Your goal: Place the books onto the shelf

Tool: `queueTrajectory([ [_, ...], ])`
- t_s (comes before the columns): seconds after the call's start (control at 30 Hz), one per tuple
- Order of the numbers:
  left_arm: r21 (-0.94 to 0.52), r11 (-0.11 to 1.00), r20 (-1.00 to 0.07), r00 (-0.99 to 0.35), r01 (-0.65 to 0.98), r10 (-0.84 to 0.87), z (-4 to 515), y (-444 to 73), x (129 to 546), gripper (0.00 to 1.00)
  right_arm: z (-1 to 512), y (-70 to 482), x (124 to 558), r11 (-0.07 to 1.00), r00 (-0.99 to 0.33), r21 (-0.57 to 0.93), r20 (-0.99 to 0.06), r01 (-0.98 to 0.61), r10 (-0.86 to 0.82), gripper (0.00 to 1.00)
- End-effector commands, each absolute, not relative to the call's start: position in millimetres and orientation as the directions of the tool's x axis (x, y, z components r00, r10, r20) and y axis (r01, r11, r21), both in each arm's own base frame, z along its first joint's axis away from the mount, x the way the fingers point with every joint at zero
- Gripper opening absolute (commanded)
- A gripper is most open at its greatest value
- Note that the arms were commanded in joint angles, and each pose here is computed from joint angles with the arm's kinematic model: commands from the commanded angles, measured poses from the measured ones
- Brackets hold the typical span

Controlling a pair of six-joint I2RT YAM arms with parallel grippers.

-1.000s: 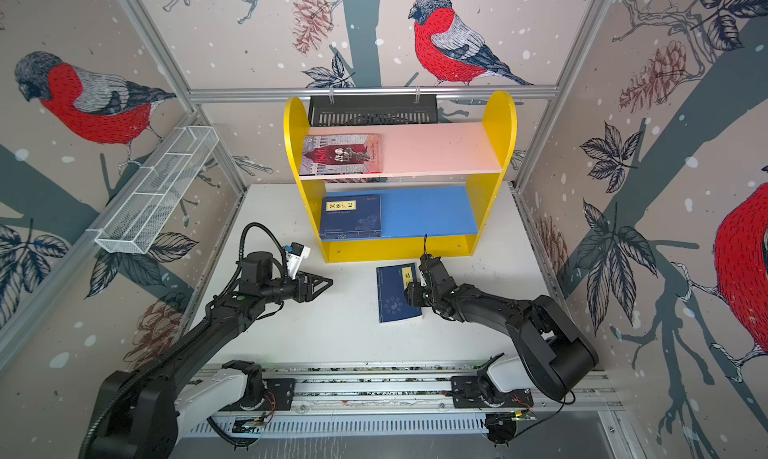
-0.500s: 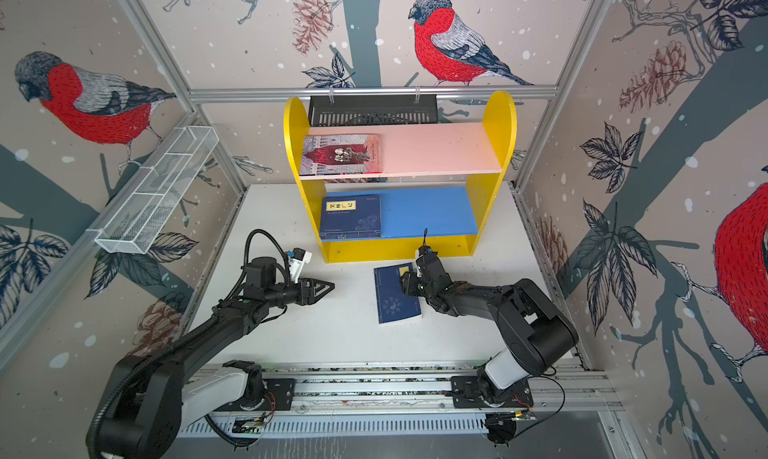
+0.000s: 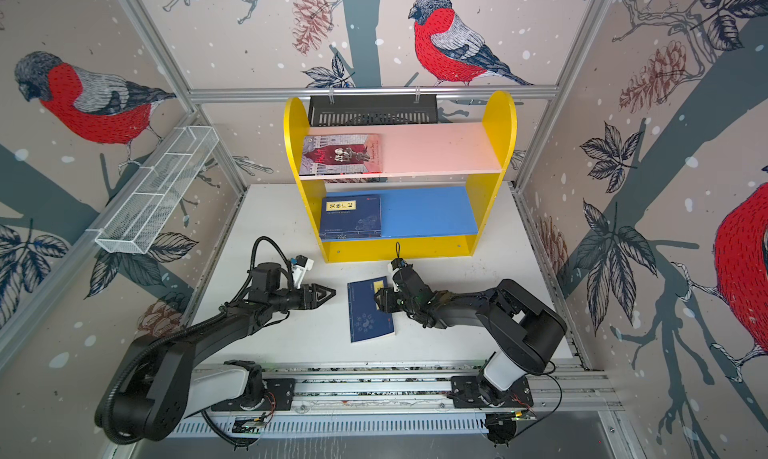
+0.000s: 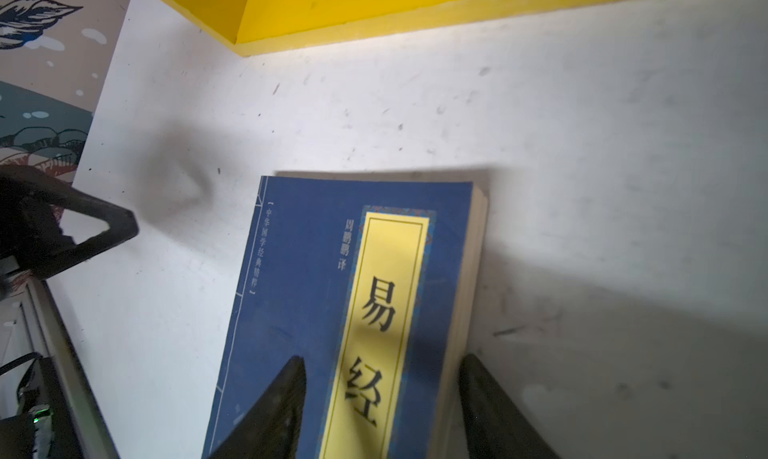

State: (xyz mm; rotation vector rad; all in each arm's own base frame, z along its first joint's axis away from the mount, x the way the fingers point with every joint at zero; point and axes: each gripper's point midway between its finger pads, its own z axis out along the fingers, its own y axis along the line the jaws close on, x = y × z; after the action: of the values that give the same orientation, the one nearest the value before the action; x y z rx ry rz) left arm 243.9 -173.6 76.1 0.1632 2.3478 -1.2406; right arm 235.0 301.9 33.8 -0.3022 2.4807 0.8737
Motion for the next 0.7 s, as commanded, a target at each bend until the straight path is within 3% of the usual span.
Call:
queueTrajectory([
  [0.0, -0.767, 0.561, -0.447, -0.886, 0.312, -0.12, 75.5, -177.6, 245.6, 0.63, 12.1, 284.7, 216.1, 0.839, -0.921, 0.491, -0.388, -0.235, -0.031, 0.6],
  [0.23, -0.782, 0.552, -0.395, -0.916, 0.289, -0.078, 61.2, -188.2, 235.9, 0.62, 3.9, 274.2, 187.6, 0.833, -0.96, 0.516, -0.274, -0.198, -0.059, 0.61],
  [0.67, -0.801, 0.545, -0.314, -0.949, 0.248, -0.029, 38.5, -199.0, 223.0, 0.58, -15.9, 277.7, 170.0, 0.81, -0.981, 0.557, -0.158, -0.183, -0.112, 0.59],
])
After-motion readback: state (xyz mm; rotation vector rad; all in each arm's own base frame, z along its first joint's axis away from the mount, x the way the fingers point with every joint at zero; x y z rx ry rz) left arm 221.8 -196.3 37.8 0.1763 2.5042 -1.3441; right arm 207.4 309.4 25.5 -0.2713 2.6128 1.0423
